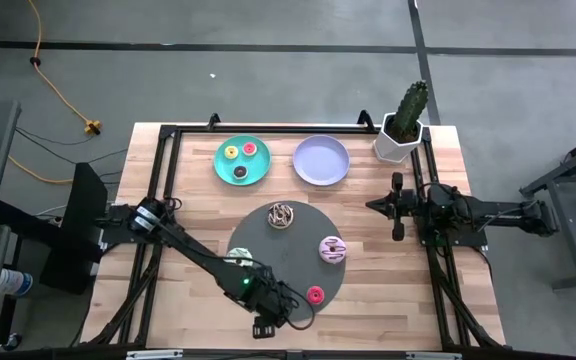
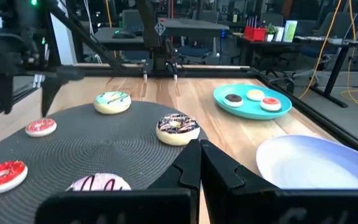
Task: Pick & Place donuts
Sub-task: Put the small pink donut on the green plate
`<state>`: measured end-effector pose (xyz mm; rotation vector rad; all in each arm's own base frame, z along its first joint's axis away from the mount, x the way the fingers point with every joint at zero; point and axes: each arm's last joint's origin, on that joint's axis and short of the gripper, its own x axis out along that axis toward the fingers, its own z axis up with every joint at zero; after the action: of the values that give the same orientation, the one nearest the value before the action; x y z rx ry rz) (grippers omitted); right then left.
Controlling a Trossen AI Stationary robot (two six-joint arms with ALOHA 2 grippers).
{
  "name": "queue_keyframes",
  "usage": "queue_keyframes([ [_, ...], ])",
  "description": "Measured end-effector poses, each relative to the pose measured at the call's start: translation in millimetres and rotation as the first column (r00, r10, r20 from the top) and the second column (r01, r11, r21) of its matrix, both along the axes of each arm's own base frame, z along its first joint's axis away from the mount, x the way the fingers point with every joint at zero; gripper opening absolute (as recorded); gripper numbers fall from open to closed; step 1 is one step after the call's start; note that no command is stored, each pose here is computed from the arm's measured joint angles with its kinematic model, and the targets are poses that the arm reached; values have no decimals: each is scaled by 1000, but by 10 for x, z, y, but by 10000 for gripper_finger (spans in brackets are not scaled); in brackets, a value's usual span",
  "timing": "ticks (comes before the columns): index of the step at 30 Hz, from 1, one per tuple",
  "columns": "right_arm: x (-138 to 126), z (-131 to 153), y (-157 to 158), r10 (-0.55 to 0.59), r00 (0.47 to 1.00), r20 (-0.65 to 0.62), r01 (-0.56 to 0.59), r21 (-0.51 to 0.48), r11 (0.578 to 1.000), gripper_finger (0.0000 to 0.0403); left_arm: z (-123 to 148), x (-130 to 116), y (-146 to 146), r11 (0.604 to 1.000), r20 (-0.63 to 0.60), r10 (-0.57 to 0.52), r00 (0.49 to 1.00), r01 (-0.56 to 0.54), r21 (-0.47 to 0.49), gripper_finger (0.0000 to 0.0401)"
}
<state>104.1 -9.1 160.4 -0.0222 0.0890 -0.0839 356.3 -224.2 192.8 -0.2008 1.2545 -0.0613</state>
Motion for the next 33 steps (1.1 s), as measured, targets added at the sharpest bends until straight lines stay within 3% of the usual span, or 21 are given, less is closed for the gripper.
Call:
queue_keyframes([
  [13, 3, -3, 0, 0, 1000, -4, 0, 0, 1000, 0, -7, -13, 47, 992, 24, -36, 999, 33, 123, 275],
  [21, 4, -4, 0, 0, 1000, -5, 0, 1, 1000, 0, -5, -10, 37, 993, 25, -48, 999, 44, 110, 334],
  [25, 4, -4, -1, 0, 1000, -5, 0, 1, 1000, 0, -4, -7, 37, 987, 30, -101, 994, 96, 127, 357],
  [33, 4, -3, -1, 0, 1000, -4, 0, 0, 1000, 0, -85, 7, 28, 958, 29, -231, 973, 222, 181, 360],
])
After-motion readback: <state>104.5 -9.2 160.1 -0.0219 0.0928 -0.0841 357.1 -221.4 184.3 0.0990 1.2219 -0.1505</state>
